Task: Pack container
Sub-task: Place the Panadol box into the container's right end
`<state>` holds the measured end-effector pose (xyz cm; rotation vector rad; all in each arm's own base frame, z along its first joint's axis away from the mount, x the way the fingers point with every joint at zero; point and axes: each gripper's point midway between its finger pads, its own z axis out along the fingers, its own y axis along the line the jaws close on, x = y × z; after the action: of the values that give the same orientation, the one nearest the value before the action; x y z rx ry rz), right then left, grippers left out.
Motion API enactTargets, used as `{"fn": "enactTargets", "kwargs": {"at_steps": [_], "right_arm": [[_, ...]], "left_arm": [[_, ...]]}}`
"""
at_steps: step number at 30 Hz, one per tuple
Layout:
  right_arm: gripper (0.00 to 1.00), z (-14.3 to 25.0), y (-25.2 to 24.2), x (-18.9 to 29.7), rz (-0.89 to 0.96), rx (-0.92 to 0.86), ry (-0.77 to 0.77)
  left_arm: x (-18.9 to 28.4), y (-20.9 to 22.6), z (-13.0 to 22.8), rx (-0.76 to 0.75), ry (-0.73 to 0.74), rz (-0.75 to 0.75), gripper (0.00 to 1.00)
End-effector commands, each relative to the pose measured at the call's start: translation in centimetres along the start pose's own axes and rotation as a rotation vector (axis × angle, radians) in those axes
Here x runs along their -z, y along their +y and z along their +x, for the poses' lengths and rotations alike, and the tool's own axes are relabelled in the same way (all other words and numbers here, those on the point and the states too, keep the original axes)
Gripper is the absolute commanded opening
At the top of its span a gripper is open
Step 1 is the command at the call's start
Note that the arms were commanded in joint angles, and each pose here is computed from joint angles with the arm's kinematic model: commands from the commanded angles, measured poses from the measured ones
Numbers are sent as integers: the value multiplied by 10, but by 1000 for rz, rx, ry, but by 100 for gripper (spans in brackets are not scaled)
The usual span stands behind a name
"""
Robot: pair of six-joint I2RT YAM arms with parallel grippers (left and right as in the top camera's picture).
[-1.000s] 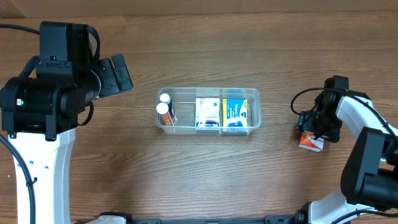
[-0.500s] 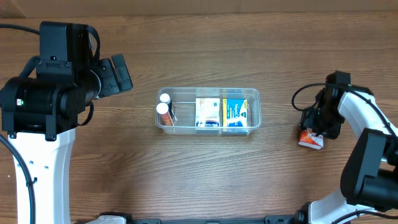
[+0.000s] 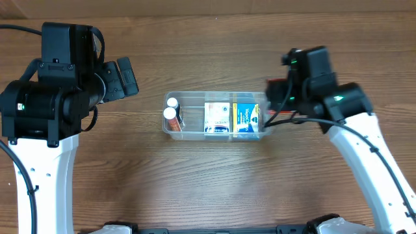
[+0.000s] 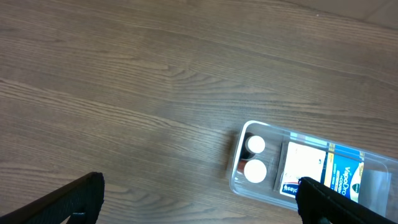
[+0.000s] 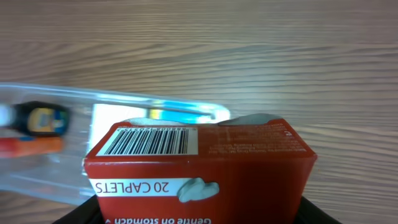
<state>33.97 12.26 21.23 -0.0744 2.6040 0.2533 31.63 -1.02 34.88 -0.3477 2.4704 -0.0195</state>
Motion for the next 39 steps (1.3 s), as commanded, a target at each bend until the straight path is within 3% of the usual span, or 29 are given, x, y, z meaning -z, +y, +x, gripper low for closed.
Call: {"fn": "enactTargets", "kwargs": {"at_steps": [1, 8, 16, 18, 20, 22, 26, 33, 39], "right_arm": [[61, 11, 31, -21, -28, -90, 58], [62, 42, 33, -86, 38, -84, 237], [63, 53, 30, -118, 64, -83, 293], [77, 52, 30, -118, 62, -83, 289], [98, 52, 30, -118, 62, -83, 290], [100, 51, 30, -119, 63, -78, 286], [100, 40, 23, -111, 107, -59, 241], [100, -51, 9, -19, 159, -11, -106], [100, -90, -37, -9, 191, -39, -222]], "left_arm": [[0, 2, -2, -6, -3, -9, 100], [0, 3, -1, -7, 2, -10, 100], [0, 3, -1, -7, 1, -11, 100], [0, 3, -1, -7, 1, -11, 100], [0, 3, -1, -7, 1, -11, 100], [0, 3, -1, -7, 1, -11, 100], [0, 3, 0, -8, 4, -11, 100], [-2, 3, 2, -10, 15, -15, 100], [-42, -4, -4, -49, 83, -38, 100]]}}
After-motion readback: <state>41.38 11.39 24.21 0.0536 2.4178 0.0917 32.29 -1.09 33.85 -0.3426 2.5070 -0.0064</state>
